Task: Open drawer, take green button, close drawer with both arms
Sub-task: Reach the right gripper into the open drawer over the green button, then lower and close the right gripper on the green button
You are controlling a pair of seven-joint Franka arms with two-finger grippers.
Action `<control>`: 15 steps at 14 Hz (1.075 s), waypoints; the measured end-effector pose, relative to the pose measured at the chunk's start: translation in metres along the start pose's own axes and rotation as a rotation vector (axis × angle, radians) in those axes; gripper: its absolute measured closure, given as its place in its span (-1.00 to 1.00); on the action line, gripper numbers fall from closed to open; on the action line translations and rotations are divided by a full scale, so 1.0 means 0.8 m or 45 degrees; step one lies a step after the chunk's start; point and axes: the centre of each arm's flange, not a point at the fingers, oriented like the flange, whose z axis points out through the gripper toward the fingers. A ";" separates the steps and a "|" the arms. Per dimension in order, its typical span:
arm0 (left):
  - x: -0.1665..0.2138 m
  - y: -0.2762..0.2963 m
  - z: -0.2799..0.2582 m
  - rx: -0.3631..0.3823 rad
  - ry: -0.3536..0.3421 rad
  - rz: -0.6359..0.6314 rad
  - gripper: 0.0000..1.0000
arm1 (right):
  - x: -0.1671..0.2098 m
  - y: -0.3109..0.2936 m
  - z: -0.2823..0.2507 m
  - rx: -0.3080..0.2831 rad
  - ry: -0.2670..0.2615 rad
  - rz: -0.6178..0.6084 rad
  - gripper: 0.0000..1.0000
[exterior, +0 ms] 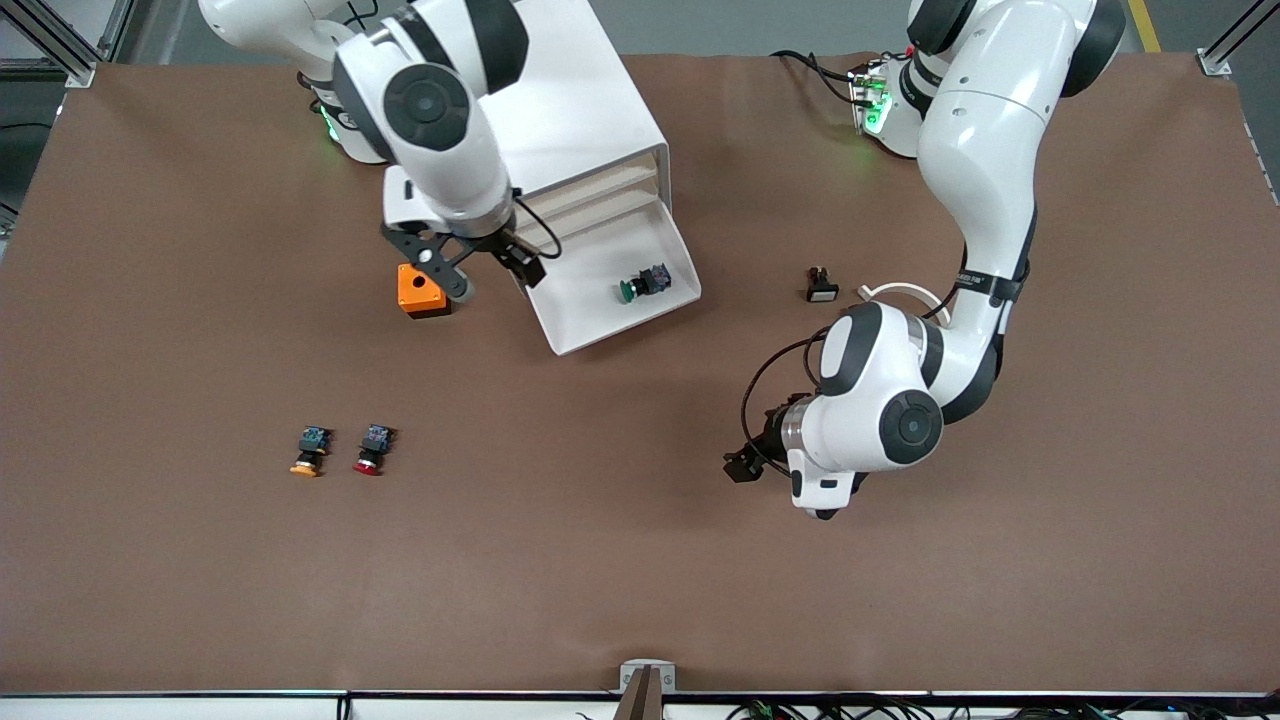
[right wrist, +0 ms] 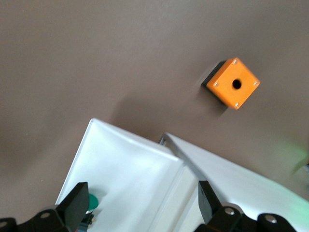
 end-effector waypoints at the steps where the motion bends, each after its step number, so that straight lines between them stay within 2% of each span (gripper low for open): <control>1: 0.001 0.002 -0.007 -0.012 0.038 0.016 -0.98 | -0.017 -0.004 0.004 0.017 0.007 0.022 -1.00; 6: 0.007 0.004 -0.034 -0.002 0.197 0.078 -0.98 | -0.090 -0.032 0.037 0.092 0.033 0.134 -1.00; 9: 0.005 0.004 -0.062 0.009 0.302 0.080 -0.98 | -0.118 -0.056 0.082 0.101 0.071 0.207 -1.00; 12: 0.001 0.004 -0.075 0.000 0.320 0.082 -0.99 | -0.138 -0.082 0.118 0.083 0.094 0.259 -1.00; 15: 0.003 0.002 -0.072 0.007 0.318 0.079 -0.99 | -0.148 -0.105 0.138 0.103 0.101 0.292 -1.00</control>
